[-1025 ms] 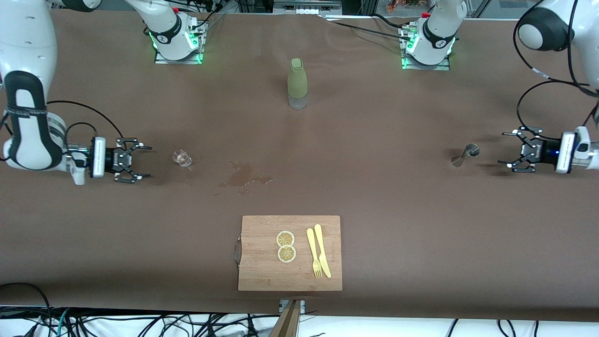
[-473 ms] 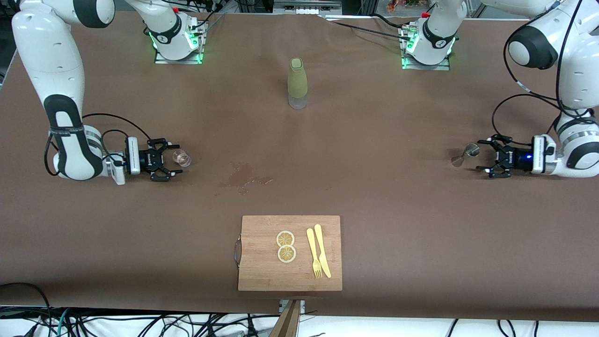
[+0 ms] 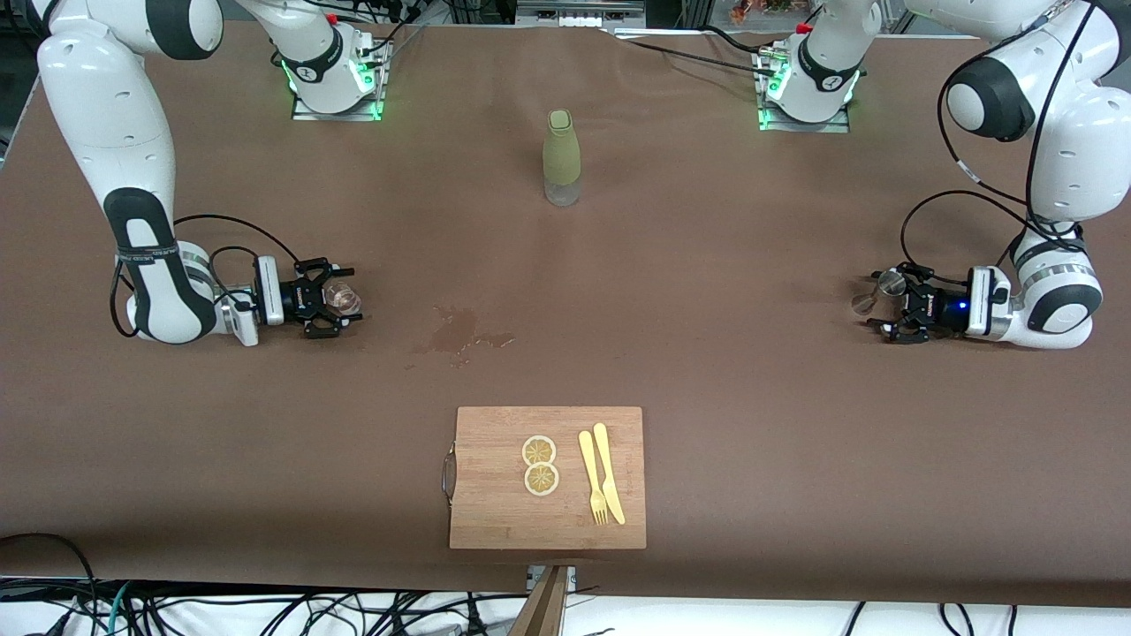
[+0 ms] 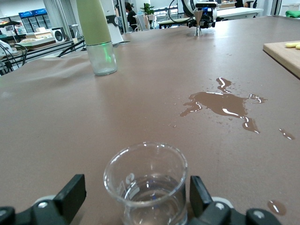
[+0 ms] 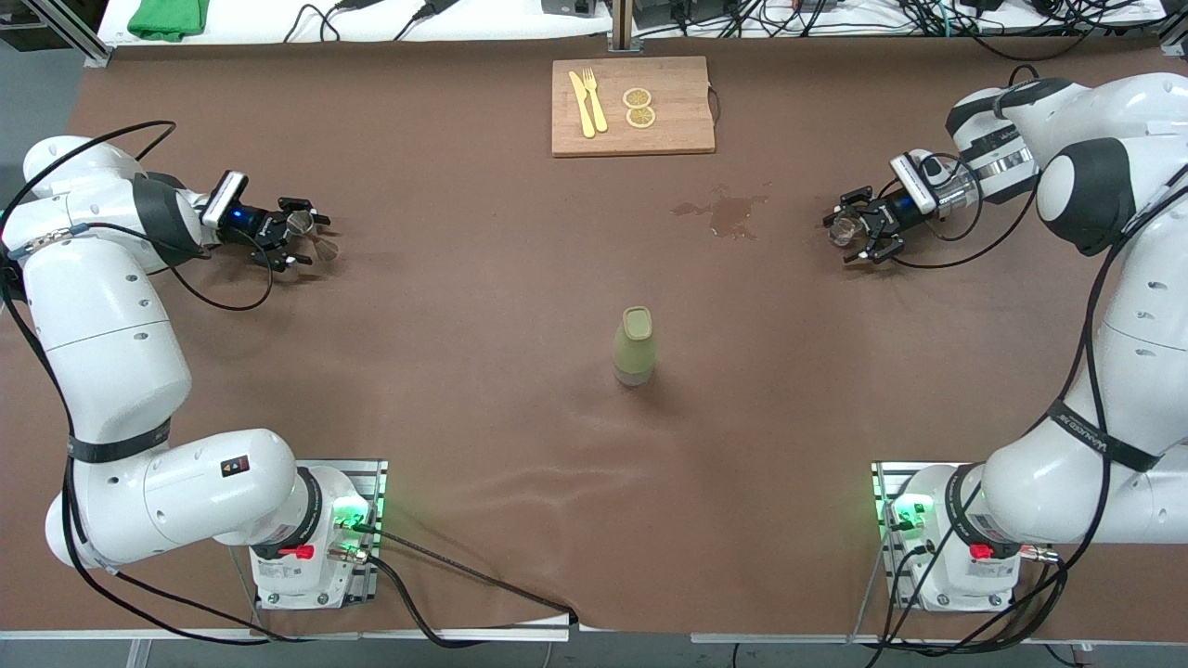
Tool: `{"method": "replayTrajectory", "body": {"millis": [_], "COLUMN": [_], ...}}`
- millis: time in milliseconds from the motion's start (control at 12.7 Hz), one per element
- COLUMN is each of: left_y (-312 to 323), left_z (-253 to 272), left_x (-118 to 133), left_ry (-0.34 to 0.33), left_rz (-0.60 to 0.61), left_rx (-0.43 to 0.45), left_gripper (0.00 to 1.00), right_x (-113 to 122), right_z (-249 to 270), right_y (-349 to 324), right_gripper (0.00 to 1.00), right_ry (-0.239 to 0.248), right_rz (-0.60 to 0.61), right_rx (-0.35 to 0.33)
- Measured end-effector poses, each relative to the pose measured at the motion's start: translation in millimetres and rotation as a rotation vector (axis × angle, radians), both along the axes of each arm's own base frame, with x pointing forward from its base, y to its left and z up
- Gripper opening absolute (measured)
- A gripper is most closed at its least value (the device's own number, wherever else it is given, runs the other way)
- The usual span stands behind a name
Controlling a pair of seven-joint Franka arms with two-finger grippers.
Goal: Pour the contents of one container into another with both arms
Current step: 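Grasp the glass cup with the right gripper while the left gripper grasps the jigger, then lift the glass cup with the right gripper while the left gripper lifts the jigger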
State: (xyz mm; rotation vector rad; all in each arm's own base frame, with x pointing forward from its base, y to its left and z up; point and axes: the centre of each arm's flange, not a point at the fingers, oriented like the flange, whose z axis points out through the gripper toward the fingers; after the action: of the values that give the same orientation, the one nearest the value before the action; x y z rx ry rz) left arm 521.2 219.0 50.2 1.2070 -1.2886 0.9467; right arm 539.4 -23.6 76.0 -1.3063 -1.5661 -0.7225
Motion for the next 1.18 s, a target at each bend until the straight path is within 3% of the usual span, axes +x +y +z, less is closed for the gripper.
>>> {"method": "replayTrajectory", "body": {"millis": [158,315,473,552,788,1183], "left_y": [1.0,2.8,4.9,5.4,12.0,7.1], "left_z": [0.0,-0.1,0.3,0.4,3.0,6.2], "left_x": [-0.6,-1.5,-2.5,-2.8,-5.4,-0.5], "left_ry": [-0.004,-0.005,-0.006,-0.007,-0.01,-0.015], "left_rz": [0.001,0.002,0.004,0.004,0.008,-0.004], "left_rx": [0.001,0.003,0.005,0.005,0.008,0.01], "left_gripper": [1.0,0.91,0.68,0.53,0.25,0.25], "right_x": [-0.2,0.1,1.9,2.5,2.9,6.7], "right_z": [-1.0,-1.4,-1.1,-0.9,-1.2,3.0], "right_y": [1.1,2.7,4.0,4.4,5.5,8.5], "right_gripper": [0.95,0.73,0.48,0.42,0.28,0.19], "right_ry": [-0.004,-0.005,-0.01,-0.011,-0.012,-0.017], "right_rz": [-0.003,-0.007,-0.024,-0.031,-0.036,-0.042], "right_rx": [0.008,0.015,0.025,0.029,0.034,0.059]}}
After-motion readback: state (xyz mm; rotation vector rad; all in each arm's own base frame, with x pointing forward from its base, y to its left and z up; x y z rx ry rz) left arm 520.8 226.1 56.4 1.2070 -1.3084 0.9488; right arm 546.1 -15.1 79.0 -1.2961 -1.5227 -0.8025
